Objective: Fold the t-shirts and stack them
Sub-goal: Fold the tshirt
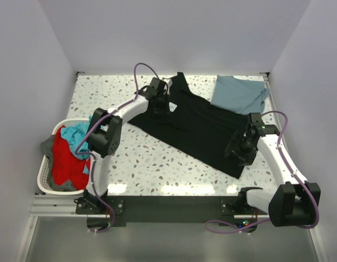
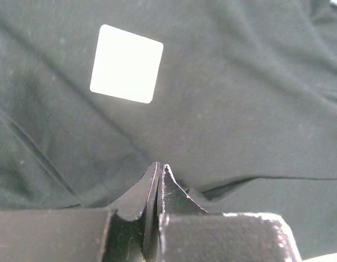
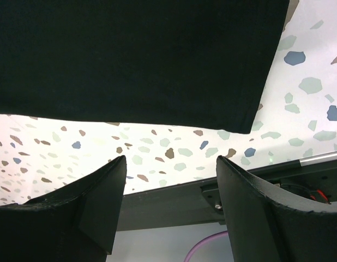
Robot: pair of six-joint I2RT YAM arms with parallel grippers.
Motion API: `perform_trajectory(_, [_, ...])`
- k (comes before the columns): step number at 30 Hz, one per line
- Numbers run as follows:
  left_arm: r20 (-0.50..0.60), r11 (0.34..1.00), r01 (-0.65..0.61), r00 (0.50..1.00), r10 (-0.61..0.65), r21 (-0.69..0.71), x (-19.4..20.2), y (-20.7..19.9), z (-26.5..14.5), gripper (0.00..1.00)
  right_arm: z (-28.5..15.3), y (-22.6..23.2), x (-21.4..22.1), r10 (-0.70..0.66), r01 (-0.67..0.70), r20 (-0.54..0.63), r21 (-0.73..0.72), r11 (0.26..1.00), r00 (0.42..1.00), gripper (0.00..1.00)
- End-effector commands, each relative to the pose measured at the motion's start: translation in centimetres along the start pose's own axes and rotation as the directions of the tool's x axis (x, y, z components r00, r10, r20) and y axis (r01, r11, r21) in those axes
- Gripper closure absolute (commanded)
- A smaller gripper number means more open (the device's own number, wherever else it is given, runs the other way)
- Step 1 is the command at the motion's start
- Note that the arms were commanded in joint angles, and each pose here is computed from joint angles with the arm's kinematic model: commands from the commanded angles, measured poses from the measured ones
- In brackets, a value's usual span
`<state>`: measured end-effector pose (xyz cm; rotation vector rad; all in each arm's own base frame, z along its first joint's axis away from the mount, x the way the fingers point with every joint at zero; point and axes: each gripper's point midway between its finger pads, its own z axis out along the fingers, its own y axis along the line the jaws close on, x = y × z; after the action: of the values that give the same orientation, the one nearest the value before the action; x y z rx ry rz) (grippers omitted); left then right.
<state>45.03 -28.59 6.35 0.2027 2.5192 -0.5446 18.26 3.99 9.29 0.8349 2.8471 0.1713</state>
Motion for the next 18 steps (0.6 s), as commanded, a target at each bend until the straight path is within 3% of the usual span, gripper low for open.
perform_trajectory(1, [0.041,0.999,-0.035,0.998,0.036,-0.029,-1.5,-0.2,-1.2,1.0,-0.2,0.2,0.3,0.007,-0.007,-0.003,-0.014,1.0,1.0,0.29])
perform_trajectory(5, [0.04,0.991,-0.016,0.999,0.021,-0.131,-0.4,2.6,-2.2,0.99,-0.1,0.2,0.3,0.008,-0.008,-0.003,-0.015,1.0,1.0,0.29])
perform_trajectory(13, [0.043,0.978,0.035,0.999,-0.026,-0.205,0.9,5.8,-2.9,0.71,0.0,0.5,0.4,0.005,-0.005,-0.013,-0.029,1.0,1.0,0.29])
perform_trajectory(18, [0.036,0.977,0.032,0.999,-0.024,-0.21,1.1,6.0,-2.1,0.62,0.1,0.5,0.4,0.005,-0.005,-0.014,-0.03,1.0,1.0,0.29])
